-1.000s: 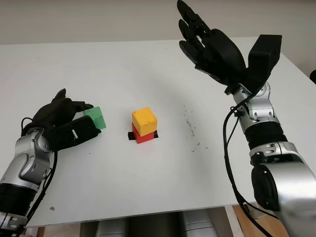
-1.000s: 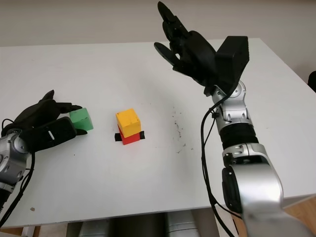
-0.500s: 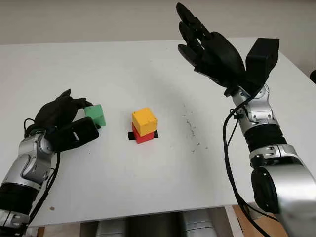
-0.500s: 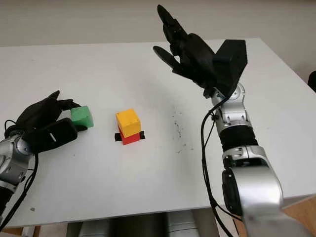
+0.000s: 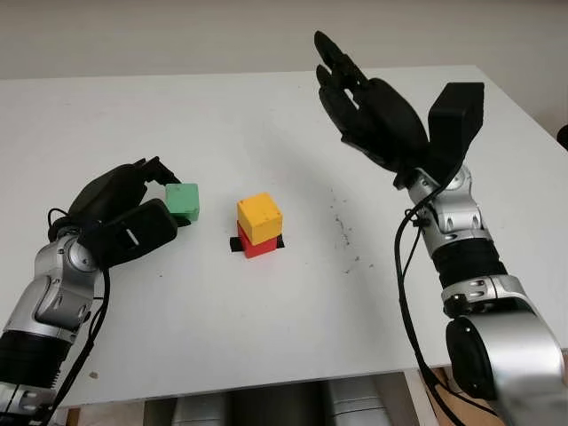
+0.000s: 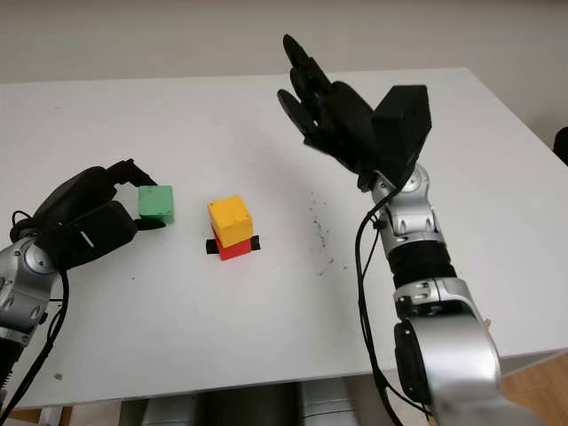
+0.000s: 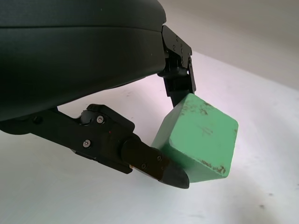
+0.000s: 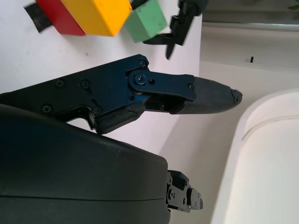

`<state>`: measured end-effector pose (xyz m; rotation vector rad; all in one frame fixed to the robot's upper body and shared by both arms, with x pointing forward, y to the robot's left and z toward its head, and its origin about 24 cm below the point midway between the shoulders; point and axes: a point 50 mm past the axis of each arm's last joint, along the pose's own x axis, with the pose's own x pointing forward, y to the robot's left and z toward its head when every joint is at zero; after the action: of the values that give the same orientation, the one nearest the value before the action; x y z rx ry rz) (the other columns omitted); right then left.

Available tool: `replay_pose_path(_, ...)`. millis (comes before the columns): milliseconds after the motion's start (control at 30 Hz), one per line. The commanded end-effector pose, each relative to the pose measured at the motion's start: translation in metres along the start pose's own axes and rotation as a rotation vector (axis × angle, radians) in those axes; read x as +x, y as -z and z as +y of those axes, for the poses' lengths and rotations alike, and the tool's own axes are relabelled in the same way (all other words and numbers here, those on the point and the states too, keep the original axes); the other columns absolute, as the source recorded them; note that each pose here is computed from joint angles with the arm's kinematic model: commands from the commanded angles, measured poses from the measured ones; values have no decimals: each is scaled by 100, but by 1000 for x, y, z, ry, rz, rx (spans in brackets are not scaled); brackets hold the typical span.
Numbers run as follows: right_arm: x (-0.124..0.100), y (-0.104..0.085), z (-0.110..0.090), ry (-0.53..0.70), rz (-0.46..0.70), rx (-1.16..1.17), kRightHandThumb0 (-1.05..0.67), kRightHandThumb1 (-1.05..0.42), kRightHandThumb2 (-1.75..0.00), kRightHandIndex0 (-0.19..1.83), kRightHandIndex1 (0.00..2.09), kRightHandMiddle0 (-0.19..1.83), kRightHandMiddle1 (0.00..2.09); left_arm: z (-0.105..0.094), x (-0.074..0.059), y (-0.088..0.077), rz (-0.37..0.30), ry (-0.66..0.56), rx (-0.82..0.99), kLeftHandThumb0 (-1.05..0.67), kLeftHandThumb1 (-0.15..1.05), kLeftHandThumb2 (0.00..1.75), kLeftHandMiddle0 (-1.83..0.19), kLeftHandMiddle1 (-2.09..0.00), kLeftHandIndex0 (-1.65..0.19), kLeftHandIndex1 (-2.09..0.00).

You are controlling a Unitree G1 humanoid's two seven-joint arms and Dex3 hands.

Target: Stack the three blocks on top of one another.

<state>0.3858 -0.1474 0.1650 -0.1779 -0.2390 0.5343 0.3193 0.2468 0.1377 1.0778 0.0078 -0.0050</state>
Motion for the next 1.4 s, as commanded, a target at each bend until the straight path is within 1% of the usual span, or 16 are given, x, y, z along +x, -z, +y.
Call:
replay_pose_path(0, -1, 4, 5, -6, 2, 31, -76, -105, -68, -19, 0, -19, 0, 7, -3, -4, -16, -17, -13, -33, 98, 5, -11, -6, -33, -155)
replay_pose_path(100, -5, 14, 10, 5, 23, 60, -72, -105, -71, -19, 0, -19, 0, 13, -6, -10, -30, -18, -22, -34, 97, 5, -11, -6, -35, -157)
replay_pose_path(233, -10, 26, 14, 16, 47, 85, -73, -105, -69, -19, 0, -19, 0, 21, -11, -17, -51, -14, -29, -33, 97, 5, -10, -5, -39, -159)
replay_pose_path(333, -13, 33, 16, 30, 67, 130, -70, -105, -70, -19, 0, -19, 0, 28, -14, -23, -77, -19, -49, -32, 97, 5, -9, -5, -40, -161)
replay_pose_path(533, -23, 50, 17, 78, 125, 178, -68, -105, -71, -19, 0, -19, 0, 41, -23, -36, -125, -1, -184, -28, 97, 5, -6, -4, -32, -156)
replay_pose_path(767, -33, 65, 23, 118, 154, 239, -69, -105, -69, -19, 0, -19, 0, 46, -31, -47, -193, 8, -304, -31, 97, 6, -6, -5, -32, -151)
replay_pose_path(1000, -34, 69, 23, 127, 160, 257, -68, -105, -68, -19, 0, -19, 0, 52, -33, -55, -246, 6, -452, -36, 98, 6, -9, -6, -38, -151)
replay_pose_path(1067, -33, 68, 23, 131, 154, 254, -69, -105, -67, -19, 0, -19, 0, 52, -34, -57, -262, 5, -462, -38, 99, 6, -10, -7, -38, -152)
replay_pose_path(1167, -31, 63, 21, 141, 141, 246, -73, -105, -66, -19, 0, -19, 0, 51, -34, -60, -283, 8, -458, -39, 99, 6, -12, -6, -38, -156)
replay_pose_path(1367, -23, 47, 16, 144, 89, 230, -74, -105, -69, -19, 0, -19, 0, 42, -33, -64, -284, 36, -505, -36, 97, 5, -12, -5, -37, -157)
